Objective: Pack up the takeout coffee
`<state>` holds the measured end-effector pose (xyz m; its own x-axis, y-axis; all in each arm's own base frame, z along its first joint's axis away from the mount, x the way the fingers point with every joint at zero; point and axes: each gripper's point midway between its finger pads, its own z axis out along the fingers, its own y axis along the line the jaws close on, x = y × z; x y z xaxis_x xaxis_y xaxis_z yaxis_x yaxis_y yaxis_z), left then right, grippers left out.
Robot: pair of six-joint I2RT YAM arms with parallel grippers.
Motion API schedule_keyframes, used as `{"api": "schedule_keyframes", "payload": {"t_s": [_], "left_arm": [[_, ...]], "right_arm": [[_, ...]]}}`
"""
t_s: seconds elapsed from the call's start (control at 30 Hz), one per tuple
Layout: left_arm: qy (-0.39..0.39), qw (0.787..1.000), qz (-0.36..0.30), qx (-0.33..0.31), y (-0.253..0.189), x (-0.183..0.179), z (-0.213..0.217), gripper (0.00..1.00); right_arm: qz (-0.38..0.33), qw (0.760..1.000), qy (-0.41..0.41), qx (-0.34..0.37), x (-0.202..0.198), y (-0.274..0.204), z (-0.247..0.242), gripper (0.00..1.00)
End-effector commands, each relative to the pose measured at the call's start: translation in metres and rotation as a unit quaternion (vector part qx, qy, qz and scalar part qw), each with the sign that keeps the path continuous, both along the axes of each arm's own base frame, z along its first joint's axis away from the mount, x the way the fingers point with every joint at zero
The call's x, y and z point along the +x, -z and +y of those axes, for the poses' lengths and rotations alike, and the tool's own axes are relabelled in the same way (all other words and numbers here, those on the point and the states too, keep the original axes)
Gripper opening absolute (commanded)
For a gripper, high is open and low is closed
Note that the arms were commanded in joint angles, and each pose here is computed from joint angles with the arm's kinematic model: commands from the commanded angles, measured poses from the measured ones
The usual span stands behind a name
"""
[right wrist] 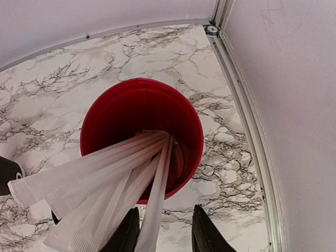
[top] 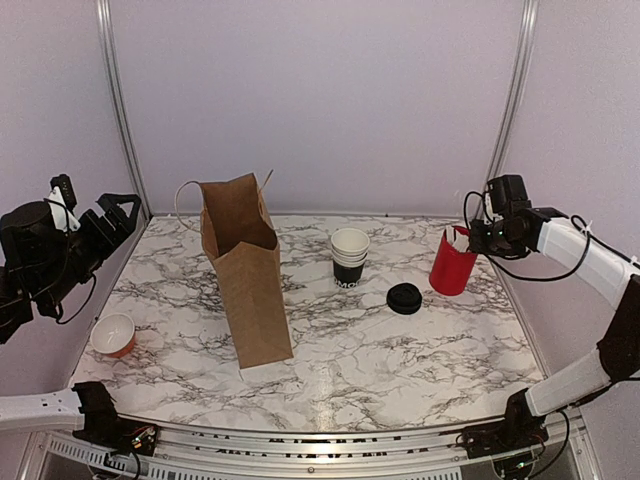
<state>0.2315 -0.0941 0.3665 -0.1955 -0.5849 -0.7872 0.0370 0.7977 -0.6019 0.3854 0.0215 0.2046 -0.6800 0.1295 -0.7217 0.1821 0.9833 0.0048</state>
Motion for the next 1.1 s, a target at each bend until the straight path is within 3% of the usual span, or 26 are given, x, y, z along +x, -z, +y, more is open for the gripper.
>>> {"api": "schedule_keyframes", "payload": {"t_s": [0.0, 0.77, 1.07], "left_arm": [[-0.003, 1.000, 0.002, 0.000, -0.001, 0.000, 0.002, 0.99], [-0.001, 1.000, 0.000, 0.000, -0.002, 0.001, 0.000, 0.99], [0.000, 1.000, 0.000, 0.001, -0.003, 0.002, -0.001, 0.99]], "right_arm": [[-0.029, 1.000, 0.001, -0.002, 0.013, -0.021, -0.002, 0.32], [-0.030, 0.999, -0.006, -0.015, 0.022, -0.023, 0.001, 0.22], [-0.033, 0.999, -0.003, -0.042, 0.025, -0.034, 0.004, 0.02]]}}
